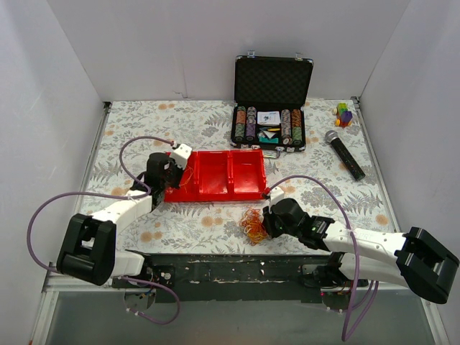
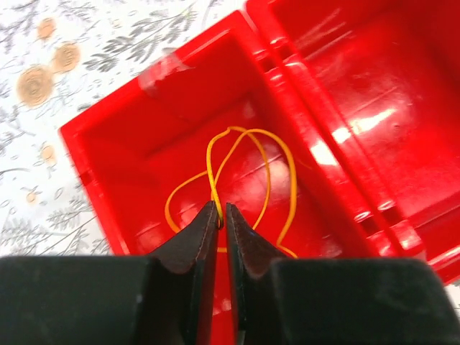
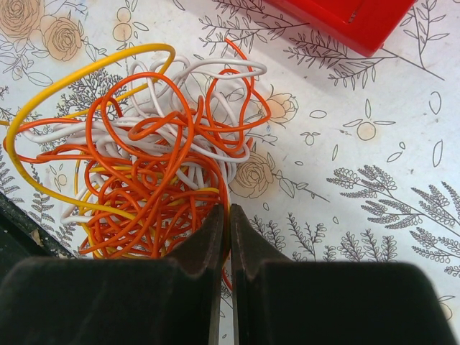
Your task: Untangle the cables
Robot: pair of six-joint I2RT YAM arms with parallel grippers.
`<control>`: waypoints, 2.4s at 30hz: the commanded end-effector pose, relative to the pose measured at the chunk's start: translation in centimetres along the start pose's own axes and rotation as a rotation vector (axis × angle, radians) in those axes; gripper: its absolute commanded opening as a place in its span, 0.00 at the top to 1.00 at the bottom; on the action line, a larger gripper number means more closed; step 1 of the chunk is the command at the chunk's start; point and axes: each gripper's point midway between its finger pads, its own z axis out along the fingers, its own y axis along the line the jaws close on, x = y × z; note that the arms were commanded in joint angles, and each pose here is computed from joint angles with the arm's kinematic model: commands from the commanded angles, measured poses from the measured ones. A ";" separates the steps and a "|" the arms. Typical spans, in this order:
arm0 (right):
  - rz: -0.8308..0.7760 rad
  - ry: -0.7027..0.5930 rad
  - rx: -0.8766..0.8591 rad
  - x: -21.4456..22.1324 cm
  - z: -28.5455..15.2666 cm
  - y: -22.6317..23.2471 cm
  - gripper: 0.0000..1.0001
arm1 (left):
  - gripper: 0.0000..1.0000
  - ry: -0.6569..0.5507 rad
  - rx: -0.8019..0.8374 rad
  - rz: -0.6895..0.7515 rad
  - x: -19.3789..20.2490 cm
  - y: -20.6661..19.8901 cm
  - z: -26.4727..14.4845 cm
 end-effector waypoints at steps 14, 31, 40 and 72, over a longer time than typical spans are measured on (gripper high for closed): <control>-0.002 0.001 0.007 0.5 -0.3 -0.2 0.95 | 0.23 -0.035 0.100 0.017 -6.2 -0.7 -3.9; -0.029 -0.047 -0.025 -1.3 -0.5 0.6 0.95 | 0.23 -0.027 0.940 0.025 -6.5 -21.1 -9.8; -0.046 -0.058 -0.036 -2.0 -0.4 1.1 0.95 | 0.20 0.027 1.013 0.044 -7.3 -25.3 -9.2; -0.027 -0.046 -0.044 -0.6 -0.3 0.9 0.96 | 1.00 0.029 0.919 0.137 -9.9 -25.7 -9.6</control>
